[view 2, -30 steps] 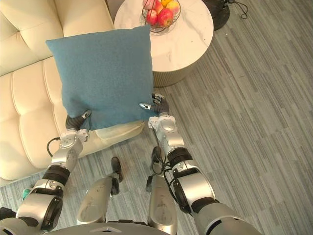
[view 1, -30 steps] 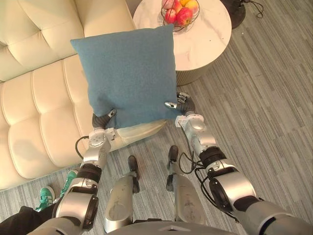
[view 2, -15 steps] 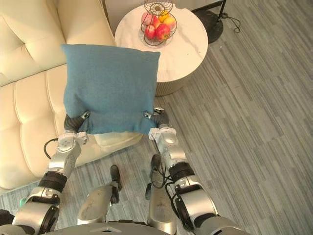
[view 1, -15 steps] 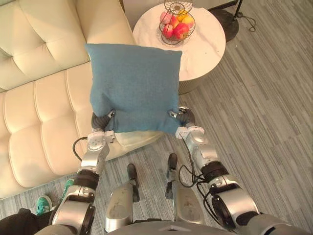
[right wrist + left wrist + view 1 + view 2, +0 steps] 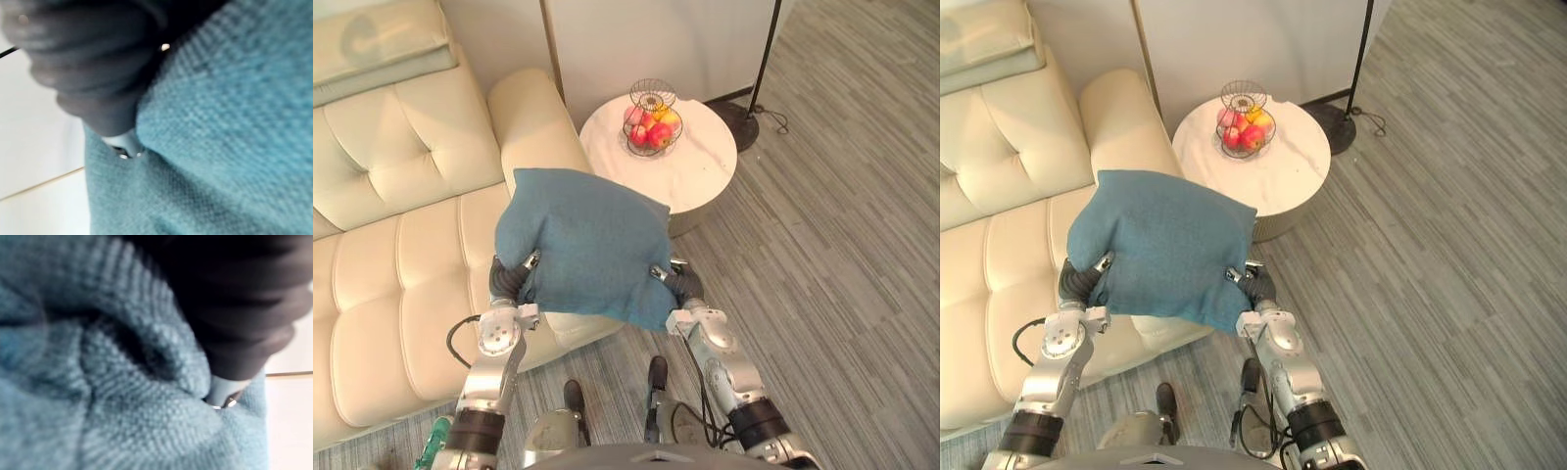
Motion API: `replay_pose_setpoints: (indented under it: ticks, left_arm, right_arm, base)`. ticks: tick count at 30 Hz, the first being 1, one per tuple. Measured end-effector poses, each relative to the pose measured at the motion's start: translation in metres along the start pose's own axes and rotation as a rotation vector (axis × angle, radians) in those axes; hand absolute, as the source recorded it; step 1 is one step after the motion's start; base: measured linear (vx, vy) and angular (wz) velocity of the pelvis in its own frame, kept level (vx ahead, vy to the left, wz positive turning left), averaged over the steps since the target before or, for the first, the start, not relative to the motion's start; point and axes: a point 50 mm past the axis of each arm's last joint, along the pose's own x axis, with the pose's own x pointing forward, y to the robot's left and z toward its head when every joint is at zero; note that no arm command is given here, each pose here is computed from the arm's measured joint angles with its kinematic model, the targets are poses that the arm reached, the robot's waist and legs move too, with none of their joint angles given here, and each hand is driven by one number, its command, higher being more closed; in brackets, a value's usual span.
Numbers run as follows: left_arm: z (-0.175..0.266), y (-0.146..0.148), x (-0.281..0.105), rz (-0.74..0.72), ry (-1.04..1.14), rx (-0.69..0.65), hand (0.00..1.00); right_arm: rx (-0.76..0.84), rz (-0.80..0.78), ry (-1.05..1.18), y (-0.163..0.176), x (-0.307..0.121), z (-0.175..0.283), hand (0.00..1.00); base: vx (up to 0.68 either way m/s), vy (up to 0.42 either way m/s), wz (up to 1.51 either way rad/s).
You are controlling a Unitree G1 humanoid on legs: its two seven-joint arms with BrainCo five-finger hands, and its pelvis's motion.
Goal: Pick up cushions and gather them together orderly.
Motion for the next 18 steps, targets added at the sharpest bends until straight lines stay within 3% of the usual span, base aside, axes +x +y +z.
replay_pose_setpoints:
  ticks: [11, 18]
  left_arm:
    - [0.018, 0.005, -0.017, 0.072, -0.077, -0.127, 1.0]
    - [0.015, -0.003, -0.018, 0.079, -0.053, -0.202, 1.0]
  right_arm:
    - [-0.018, 0.111, -0.176, 0.023, 0.002, 0.041, 1.0]
    - [-0.054, 0.095, -0.24, 0.015, 0.005, 0.056, 1.0]
  base:
    - [-0.05, -0.001, 0.59]
    - [-0.07, 0.244, 0.83]
